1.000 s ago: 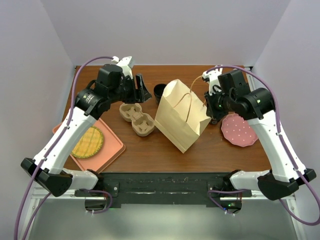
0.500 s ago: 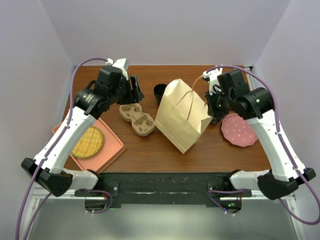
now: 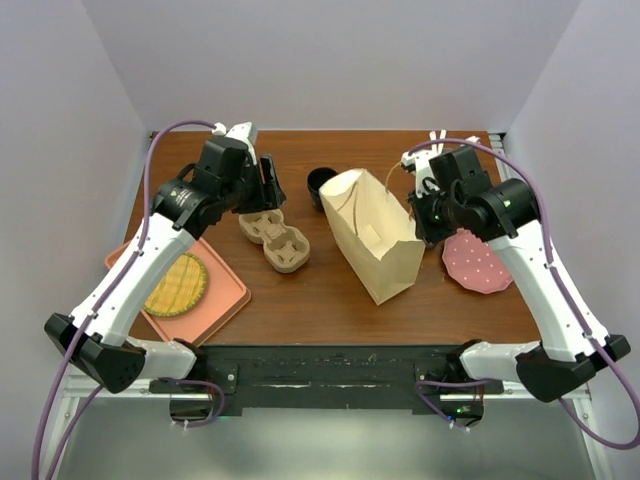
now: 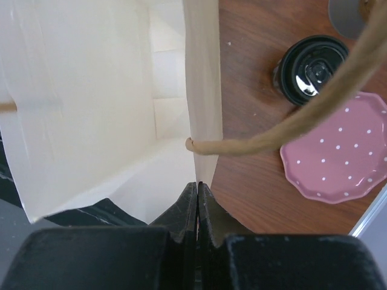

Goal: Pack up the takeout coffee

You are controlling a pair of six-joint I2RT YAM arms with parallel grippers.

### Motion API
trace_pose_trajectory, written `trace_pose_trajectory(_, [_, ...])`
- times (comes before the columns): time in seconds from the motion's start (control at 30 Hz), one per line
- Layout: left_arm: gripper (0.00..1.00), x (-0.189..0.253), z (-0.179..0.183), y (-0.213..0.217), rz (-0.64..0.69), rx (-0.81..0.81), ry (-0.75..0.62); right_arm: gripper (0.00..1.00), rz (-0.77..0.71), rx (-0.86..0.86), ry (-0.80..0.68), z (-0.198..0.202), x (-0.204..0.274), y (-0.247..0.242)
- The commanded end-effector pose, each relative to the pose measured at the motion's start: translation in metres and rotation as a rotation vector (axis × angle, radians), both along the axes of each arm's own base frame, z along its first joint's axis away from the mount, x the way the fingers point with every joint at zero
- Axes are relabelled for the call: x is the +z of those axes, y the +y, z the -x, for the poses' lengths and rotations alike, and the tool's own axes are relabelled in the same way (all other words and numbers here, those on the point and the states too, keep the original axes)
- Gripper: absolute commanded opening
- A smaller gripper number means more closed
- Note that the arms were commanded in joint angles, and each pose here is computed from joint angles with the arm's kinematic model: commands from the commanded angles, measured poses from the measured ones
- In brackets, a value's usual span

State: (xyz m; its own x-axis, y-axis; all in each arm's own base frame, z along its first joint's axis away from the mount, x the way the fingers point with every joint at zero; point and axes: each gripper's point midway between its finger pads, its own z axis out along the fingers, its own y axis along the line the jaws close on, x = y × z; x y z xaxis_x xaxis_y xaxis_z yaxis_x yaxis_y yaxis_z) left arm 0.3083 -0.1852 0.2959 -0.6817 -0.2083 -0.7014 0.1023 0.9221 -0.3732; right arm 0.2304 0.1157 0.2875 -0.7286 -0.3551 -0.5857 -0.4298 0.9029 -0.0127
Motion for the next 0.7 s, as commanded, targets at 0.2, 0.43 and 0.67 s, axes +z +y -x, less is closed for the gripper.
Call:
trace_pose_trajectory(0.2, [0.64, -0.024, -0.004, 0.027, -0.100, 0.084, 0.011, 0.05, -0.063, 0.093, 0.025, 0.006, -0.011, 0.018])
trace_pose_trajectory(0.43, [0.63, -0.059, -0.024, 0.048, -0.302, 0.084, -0.018, 0.59, -0.119, -0.072, -0.059, -0.014, 0.033, 0.016])
trace_pose_trajectory(0.67, [0.53, -0.060, -0.037, 0.060, -0.256, 0.375, 0.081, 0.72, -0.139, -0.225, -0.154, -0.008, 0.060, -0.007])
